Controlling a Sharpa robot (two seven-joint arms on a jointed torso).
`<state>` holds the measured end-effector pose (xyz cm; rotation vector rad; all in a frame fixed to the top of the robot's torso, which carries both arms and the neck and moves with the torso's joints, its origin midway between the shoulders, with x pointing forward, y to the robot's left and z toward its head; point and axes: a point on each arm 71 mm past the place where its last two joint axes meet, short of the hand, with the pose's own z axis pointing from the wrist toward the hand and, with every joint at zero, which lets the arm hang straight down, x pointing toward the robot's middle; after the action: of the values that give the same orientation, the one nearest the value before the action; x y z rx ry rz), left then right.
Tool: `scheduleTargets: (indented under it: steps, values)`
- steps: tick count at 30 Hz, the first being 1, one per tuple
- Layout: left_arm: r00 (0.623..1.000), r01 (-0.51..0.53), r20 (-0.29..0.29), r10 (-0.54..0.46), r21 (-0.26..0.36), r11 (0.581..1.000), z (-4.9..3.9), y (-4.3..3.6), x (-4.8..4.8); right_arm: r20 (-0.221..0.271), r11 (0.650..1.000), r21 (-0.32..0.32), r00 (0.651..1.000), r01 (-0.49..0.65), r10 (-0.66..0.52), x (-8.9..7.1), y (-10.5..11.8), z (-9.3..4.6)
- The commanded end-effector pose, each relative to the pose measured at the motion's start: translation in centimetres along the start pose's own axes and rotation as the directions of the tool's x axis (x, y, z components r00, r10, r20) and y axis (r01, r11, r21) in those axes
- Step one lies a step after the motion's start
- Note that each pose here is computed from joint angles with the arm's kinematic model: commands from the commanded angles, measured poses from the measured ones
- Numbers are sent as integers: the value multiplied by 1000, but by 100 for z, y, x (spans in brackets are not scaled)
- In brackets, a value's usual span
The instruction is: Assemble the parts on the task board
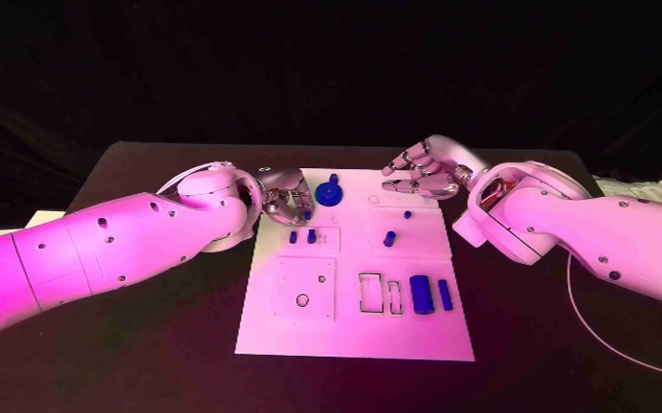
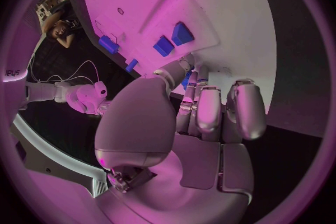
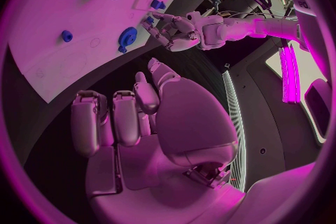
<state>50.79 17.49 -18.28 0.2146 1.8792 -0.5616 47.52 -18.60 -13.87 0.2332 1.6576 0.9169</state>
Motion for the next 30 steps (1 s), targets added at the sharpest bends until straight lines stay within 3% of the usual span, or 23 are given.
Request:
scheduleTargets:
  steps: [1, 5, 9, 12, 15, 18, 21, 27, 30]
  values:
    - [1000, 2, 9, -2, -9, 1000, -18, 39, 1, -4, 1000, -4, 1000, 5, -5, -1, -8, 0]
    - [999, 28, 20, -28, -15, 999, -53, 100, -17, 2, 1000, 5, 1000, 10, -10, -32, -53, 5]
    - [991, 133, 36, -133, -18, 991, -112, 215, -62, 12, 999, 14, 999, 32, -32, -96, -137, 4]
    - [960, 273, 66, -272, -3, 962, -171, 319, -117, 9, 998, 17, 998, 60, -60, -137, -196, -2]
    - [906, 409, 106, -410, 25, 912, -224, 402, -170, 0, 996, 15, 996, 90, -90, -159, -232, -7]
    - [812, 559, 159, -562, 70, 826, -281, 476, -228, -9, 991, 9, 991, 133, -133, -176, -261, -11]
    - [677, 700, 196, -709, 126, 703, -338, 503, -266, -16, 980, -2, 980, 201, -201, -190, -281, -15]
    - [378, 889, 173, -909, 205, 409, -427, 477, -243, -20, 945, -23, 945, 325, -326, -200, -289, -28]
    - [253, 931, 150, -956, 230, 283, -468, 455, -220, -31, 910, -39, 910, 412, -413, -183, -276, -36]
